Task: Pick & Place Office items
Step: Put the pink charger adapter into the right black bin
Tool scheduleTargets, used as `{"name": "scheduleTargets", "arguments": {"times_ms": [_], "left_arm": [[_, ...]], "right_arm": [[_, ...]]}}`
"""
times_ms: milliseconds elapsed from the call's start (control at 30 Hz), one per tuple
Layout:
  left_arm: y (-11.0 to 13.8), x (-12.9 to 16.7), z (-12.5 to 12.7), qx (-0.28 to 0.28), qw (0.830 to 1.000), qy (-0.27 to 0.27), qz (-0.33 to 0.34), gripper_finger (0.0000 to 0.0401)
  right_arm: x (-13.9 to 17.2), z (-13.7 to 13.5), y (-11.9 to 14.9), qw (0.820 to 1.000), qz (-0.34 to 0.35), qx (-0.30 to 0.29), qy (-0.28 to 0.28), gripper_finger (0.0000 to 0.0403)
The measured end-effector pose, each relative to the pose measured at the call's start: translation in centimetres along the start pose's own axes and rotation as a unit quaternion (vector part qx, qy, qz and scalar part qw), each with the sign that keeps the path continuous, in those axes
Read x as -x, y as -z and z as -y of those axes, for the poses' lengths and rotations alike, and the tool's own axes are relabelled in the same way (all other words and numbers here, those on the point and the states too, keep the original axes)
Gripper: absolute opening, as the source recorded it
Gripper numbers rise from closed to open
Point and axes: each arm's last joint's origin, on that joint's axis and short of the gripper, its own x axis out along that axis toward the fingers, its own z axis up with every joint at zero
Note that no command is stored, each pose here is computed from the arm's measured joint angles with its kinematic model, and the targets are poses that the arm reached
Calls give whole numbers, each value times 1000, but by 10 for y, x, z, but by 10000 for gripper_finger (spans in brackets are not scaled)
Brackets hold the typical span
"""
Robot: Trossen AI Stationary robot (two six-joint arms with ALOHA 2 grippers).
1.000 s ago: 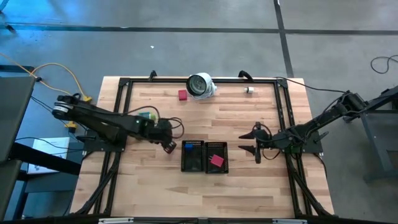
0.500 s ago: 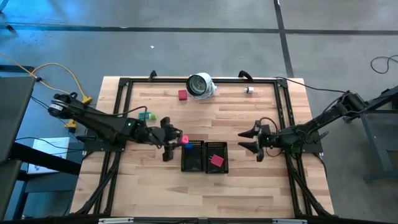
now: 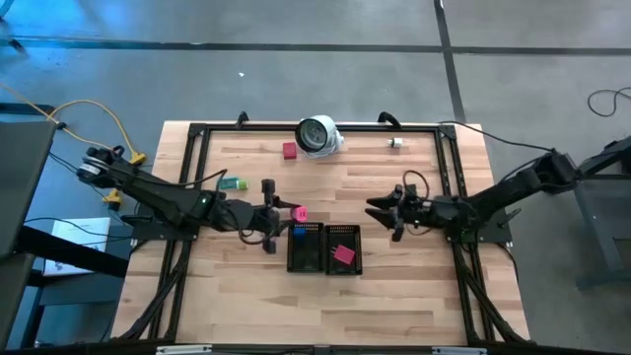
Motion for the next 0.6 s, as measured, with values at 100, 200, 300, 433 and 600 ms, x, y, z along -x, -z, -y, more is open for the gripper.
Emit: {"name": "scheduleTargets", "arguments": {"times_ms": [100, 200, 300, 433, 600], "left_arm": [[4, -8, 0, -8, 1000, -4, -15, 143], [10, -19, 3, -32, 999, -4, -36, 143], [9, -30, 5, -47, 998, -7, -51, 143], [5, -38, 7, -72, 993, -24, -85, 143], [-4, -45, 7, -93, 989, -33, -106, 143]], "right_arm": [[-20, -3, -4, 1000, -15, 13, -24, 175], [-41, -6, -9, 998, -23, 21, -46, 182], [-60, -4, -10, 998, -37, 24, -50, 197], [-77, 5, -7, 997, -59, 10, -49, 220], [-93, 12, -5, 996, -76, -3, -48, 242]]}}
